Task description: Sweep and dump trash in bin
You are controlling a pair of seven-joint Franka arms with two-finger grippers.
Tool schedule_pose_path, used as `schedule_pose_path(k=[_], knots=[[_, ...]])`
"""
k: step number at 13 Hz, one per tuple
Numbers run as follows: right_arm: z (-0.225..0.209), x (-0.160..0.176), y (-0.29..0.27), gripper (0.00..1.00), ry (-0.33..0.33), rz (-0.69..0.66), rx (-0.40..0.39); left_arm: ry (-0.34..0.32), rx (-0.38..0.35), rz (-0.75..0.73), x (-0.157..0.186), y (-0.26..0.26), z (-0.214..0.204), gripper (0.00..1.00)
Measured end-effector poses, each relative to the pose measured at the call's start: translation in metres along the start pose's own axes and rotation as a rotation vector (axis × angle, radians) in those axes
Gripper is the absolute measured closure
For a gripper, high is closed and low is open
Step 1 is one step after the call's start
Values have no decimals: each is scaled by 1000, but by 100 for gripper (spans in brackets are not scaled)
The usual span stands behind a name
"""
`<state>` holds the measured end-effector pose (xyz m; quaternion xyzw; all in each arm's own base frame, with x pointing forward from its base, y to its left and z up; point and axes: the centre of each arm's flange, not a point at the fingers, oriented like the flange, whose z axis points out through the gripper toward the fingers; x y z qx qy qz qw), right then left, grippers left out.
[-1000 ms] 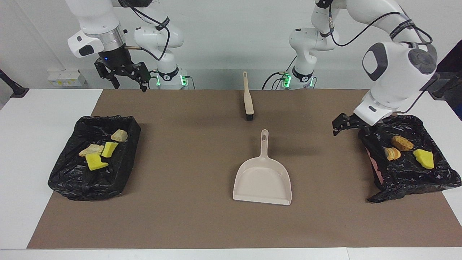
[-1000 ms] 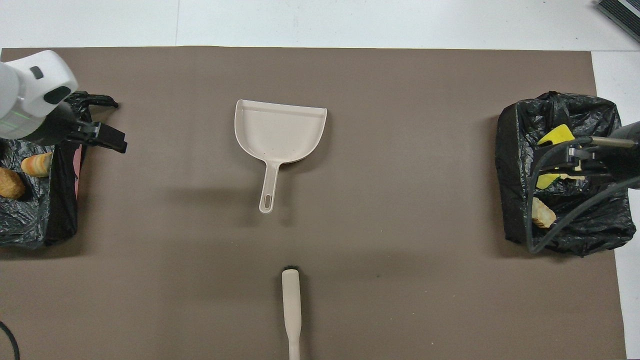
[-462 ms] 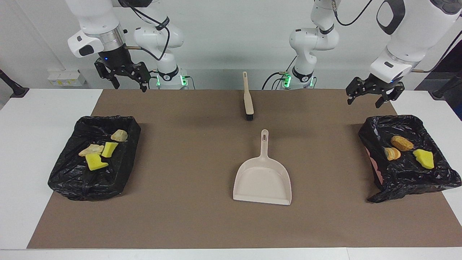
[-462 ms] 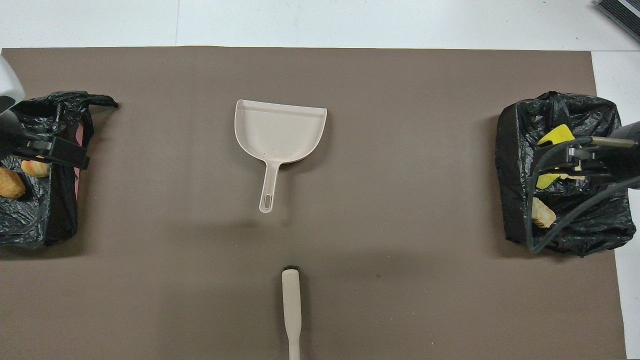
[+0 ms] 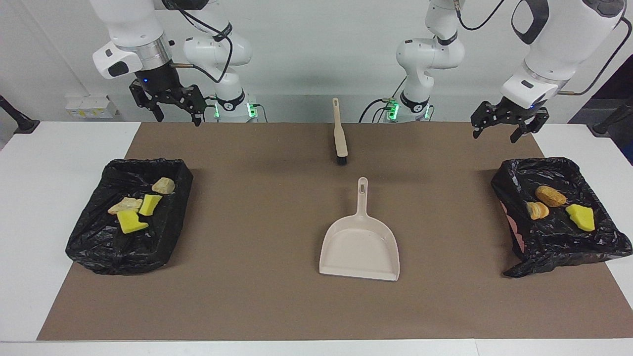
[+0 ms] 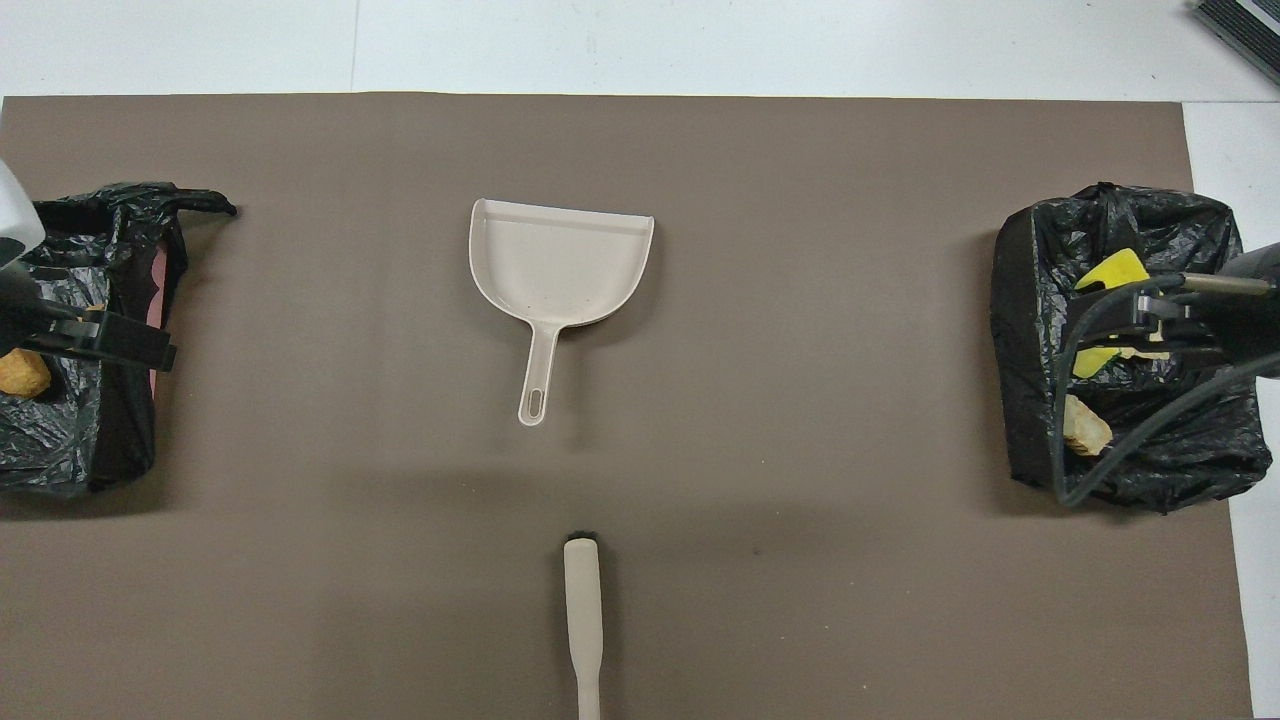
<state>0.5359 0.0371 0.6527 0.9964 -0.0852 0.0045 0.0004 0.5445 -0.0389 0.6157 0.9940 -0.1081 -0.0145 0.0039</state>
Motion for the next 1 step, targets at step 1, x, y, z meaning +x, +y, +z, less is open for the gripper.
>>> schedule_pose_path(k=[1], knots=[[0,0,0,0,0,0,0,1,0,0,0,0,0,0]])
